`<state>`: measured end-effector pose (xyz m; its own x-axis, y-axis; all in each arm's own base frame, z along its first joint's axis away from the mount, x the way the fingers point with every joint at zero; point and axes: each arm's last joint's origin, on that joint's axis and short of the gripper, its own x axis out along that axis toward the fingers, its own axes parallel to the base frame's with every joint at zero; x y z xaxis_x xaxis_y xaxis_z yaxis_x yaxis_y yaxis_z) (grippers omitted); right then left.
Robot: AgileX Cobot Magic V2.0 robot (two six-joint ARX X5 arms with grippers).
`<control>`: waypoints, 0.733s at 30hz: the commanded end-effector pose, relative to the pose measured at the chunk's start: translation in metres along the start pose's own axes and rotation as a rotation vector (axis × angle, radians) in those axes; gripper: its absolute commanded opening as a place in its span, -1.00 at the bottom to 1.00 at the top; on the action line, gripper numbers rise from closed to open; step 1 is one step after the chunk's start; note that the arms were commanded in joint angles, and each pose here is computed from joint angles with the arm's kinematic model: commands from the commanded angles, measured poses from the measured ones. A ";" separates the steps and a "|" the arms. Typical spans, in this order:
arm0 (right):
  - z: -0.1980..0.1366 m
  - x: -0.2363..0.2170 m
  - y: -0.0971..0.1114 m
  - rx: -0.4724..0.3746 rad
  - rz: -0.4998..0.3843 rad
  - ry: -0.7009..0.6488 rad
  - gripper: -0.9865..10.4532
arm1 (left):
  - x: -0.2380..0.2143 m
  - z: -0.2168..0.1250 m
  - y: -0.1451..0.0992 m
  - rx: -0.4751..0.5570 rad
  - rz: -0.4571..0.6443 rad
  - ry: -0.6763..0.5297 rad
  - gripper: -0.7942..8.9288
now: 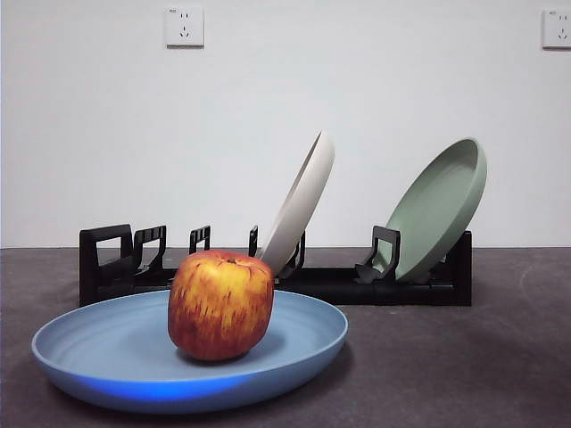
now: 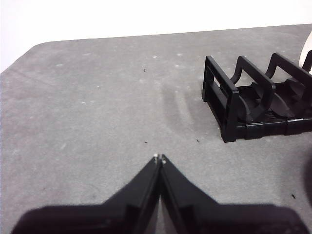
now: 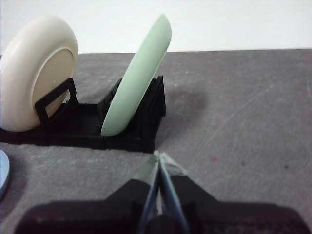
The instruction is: Take the blue plate from the plate rack,put the plate on the table,take the apple from the table,put the apple in the plate
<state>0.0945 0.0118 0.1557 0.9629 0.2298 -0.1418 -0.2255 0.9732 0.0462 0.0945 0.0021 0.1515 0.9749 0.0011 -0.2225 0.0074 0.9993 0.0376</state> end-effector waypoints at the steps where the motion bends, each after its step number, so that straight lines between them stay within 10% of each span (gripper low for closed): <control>1: -0.007 0.001 0.000 0.044 -0.001 0.026 -0.83 | 0.002 -0.004 0.000 0.010 0.003 0.004 -0.84; 22: -0.007 0.002 -0.001 0.063 -0.008 0.036 -0.83 | 0.002 -0.004 0.000 0.010 0.003 0.004 -0.84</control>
<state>0.0952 0.0118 0.1530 0.9604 0.2281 -0.1597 -0.2150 0.9720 0.0952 0.0945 0.0021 0.1515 0.9749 0.0007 -0.2225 0.0078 0.9993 0.0375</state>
